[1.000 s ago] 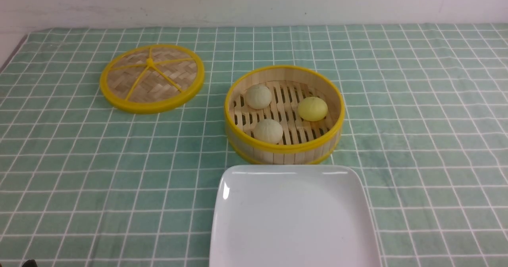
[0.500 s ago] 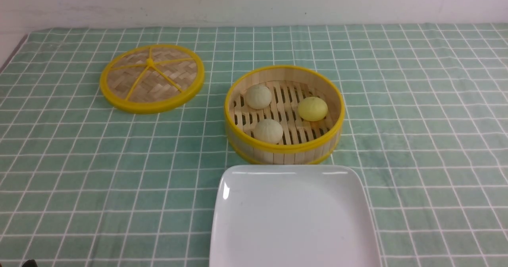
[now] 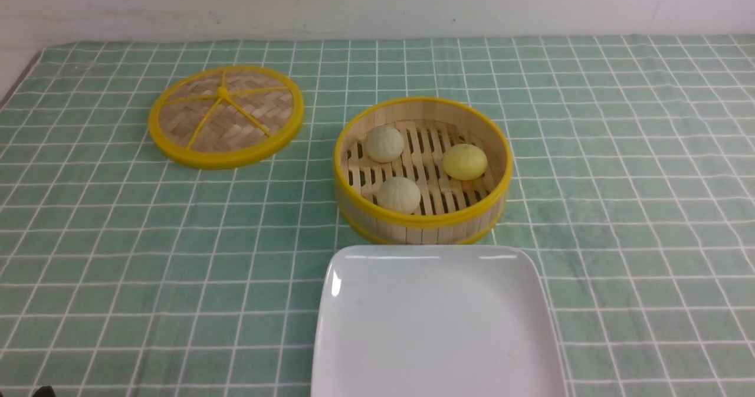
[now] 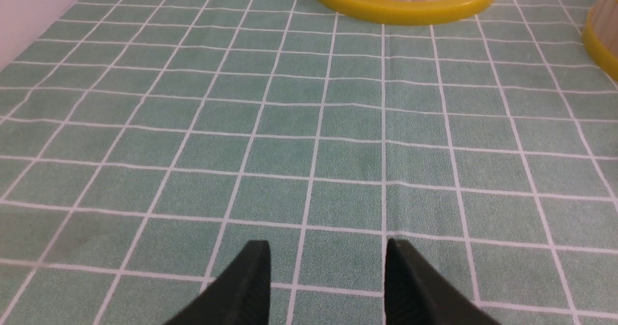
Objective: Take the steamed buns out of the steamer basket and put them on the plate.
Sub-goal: Use the right arm to grab the steamed stuffed bun that is closest to it
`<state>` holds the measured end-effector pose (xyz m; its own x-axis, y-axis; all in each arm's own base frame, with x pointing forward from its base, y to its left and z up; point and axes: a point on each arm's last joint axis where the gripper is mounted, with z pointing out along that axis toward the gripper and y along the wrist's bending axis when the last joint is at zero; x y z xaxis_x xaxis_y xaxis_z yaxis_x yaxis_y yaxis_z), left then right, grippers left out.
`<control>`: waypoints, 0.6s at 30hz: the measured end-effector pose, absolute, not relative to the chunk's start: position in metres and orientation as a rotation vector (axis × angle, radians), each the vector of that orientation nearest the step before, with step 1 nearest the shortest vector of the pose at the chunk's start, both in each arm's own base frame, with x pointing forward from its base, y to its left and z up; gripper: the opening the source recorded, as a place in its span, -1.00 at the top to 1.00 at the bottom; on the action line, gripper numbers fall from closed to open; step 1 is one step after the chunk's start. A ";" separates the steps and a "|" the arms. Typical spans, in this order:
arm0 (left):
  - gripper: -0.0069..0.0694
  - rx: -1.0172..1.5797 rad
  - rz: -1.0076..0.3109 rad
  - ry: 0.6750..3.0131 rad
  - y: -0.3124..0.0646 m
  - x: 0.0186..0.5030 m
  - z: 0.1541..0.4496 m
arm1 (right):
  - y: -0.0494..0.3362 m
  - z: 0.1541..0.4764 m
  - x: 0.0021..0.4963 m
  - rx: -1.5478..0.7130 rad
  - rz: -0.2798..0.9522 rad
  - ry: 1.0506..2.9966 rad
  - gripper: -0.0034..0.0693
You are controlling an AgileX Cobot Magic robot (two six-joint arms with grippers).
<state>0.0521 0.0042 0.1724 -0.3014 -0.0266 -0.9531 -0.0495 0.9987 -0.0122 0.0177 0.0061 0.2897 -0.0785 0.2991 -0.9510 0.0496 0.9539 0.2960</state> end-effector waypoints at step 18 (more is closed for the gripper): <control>-0.09 -0.055 0.023 1.877 0.004 0.052 0.172 | 0.005 0.298 0.018 0.267 0.217 1.547 -0.65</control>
<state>0.0521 0.0042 0.1724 -0.3014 -0.0266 -0.9531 -0.0495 0.9987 -0.0122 0.0181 0.0053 0.2983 0.0147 0.3037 -0.9526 0.0303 0.9522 0.3041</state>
